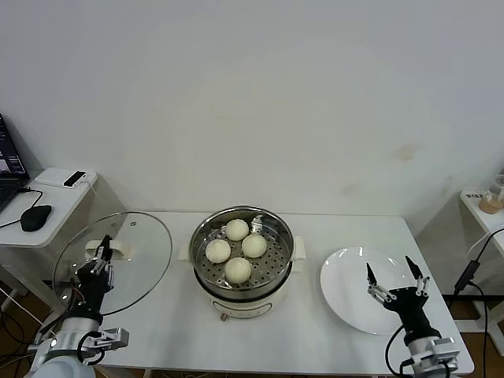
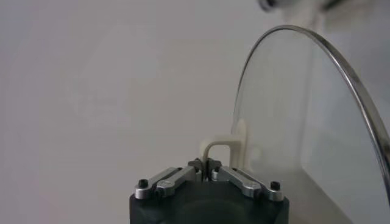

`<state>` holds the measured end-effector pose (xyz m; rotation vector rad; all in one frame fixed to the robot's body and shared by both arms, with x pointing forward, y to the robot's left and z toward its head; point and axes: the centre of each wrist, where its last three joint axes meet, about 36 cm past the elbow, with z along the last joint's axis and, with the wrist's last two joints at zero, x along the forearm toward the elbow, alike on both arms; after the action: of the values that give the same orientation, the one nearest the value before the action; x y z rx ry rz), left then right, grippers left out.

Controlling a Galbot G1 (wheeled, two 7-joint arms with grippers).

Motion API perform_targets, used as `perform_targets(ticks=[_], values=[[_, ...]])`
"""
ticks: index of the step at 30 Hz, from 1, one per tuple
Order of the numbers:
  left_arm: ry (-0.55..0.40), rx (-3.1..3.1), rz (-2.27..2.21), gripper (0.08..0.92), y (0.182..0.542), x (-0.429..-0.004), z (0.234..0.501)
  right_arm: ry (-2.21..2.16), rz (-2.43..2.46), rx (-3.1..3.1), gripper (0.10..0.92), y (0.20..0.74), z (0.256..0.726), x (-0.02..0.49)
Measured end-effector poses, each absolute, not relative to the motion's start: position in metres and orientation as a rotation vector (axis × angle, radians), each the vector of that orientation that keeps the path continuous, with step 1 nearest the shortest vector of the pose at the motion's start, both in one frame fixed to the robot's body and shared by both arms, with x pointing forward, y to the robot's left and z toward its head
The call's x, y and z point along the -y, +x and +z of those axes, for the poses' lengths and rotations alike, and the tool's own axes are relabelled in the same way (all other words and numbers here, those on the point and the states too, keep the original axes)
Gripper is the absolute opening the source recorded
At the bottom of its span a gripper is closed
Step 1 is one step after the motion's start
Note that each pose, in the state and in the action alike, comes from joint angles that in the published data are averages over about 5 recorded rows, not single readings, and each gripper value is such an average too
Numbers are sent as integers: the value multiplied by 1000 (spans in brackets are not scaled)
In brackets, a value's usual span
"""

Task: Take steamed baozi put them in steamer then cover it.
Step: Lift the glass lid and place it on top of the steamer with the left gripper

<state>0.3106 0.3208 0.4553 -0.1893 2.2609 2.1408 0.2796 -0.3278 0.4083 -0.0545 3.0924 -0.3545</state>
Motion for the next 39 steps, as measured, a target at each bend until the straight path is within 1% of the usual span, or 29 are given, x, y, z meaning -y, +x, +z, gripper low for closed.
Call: perform_targets(ticks=[13,23,27,39], values=[[-122,-2261,1982,128,341,-268,470,-96,-429,-3116,823,287,396,310],[-73,-2292,2021,128,345,-227,473,-119,-485,-3169,823,300,379,282],[-59,-2297,2064,128,349,-215,470,-142,-511,-3187,823,306,371,269],[-27,-2339,2145,128,368,-172,448,-232,-554,-3209,823,317,359,240]])
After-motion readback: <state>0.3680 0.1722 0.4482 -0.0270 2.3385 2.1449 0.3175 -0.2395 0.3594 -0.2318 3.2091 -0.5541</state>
